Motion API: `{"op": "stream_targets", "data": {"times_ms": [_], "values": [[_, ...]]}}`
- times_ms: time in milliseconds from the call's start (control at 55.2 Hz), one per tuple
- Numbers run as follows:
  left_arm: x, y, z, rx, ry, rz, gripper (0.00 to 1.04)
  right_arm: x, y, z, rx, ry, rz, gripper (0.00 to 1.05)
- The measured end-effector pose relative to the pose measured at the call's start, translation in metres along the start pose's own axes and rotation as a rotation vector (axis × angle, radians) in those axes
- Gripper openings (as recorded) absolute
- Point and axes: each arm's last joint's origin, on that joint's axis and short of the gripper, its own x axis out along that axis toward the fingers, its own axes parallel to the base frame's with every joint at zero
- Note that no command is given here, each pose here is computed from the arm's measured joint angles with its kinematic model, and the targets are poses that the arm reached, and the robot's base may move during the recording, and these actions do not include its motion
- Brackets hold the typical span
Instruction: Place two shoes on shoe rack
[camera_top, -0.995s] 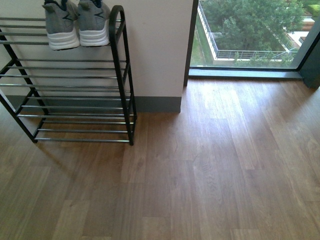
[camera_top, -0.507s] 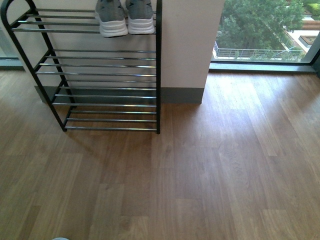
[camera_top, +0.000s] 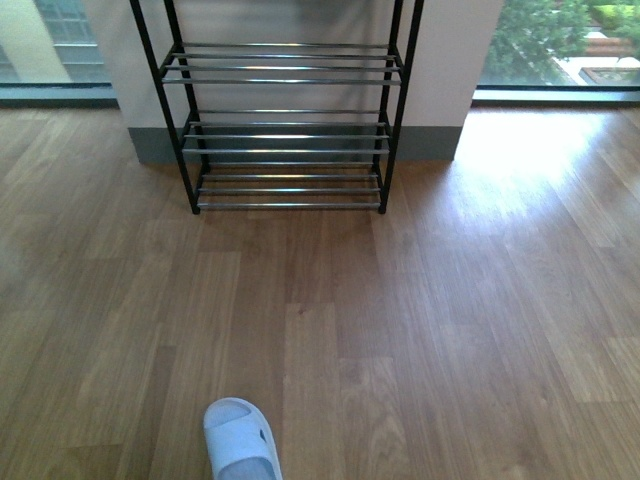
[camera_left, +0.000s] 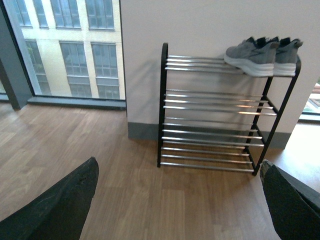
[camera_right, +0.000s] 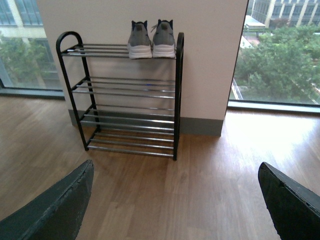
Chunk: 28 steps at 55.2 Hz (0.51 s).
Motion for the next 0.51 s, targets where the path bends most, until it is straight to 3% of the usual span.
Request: {"op": "stream_targets", "data": {"times_ms": [507], "values": [[0.0,-0.0002,0.0,0.001,0.0,-0.007,0.95,-0.0002,-0.0004,0.0002,0.0,-0.003,-0.011,0.95]]}}
